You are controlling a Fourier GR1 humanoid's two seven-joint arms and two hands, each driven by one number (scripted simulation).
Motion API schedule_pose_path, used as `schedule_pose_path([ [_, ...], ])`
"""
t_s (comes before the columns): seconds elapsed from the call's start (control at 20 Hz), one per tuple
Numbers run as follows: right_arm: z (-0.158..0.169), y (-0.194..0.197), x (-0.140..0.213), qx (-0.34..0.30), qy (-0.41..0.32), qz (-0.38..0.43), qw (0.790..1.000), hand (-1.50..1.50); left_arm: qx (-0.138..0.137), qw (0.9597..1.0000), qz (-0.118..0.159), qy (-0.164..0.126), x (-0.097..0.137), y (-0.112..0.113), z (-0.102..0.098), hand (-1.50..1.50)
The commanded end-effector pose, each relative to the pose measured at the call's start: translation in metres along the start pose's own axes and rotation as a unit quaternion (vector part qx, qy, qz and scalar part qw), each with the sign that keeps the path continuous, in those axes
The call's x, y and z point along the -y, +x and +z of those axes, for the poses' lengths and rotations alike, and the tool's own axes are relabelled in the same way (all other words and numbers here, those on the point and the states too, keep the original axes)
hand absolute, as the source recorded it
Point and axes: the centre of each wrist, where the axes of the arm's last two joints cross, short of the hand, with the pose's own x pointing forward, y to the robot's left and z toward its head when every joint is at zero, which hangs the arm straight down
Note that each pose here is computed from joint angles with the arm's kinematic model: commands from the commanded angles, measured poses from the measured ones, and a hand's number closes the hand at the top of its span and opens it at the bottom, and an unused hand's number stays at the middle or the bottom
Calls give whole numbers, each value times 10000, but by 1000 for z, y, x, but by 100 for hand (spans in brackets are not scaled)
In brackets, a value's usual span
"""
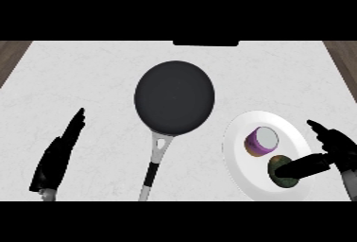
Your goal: Pick the squash from the plate and place it in the pan
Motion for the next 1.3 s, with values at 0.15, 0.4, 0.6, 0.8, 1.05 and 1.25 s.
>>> schedule_pose_path([
  [0.15, -11, 6, -11, -1351, 174, 281, 9903, -150, -95, 9999, -67, 59, -2, -2, 1, 0],
  [0.4, -17, 8, -18, -1444, 253, 271, 9888, -150, -86, 9999, 37, 75, -3, -7, 8, 0],
  [0.6, -28, 3, -31, -1585, 341, 360, 9861, -150, -66, 9999, -87, 118, 10, -15, 8, 0],
  [0.8, -17, 4, -32, -1482, 409, 326, 9876, -150, -108, 9999, 76, 68, -5, -3, 3, 0],
  [1.05, -33, 16, -51, -1631, 428, 314, 9852, -150, -29, 9999, -23, 119, 1, -6, 3, 0],
  [1.25, -45, 3, -43, -1655, 329, 245, 9854, -150, -59, 9999, 37, 86, -2, -4, 4, 0],
])
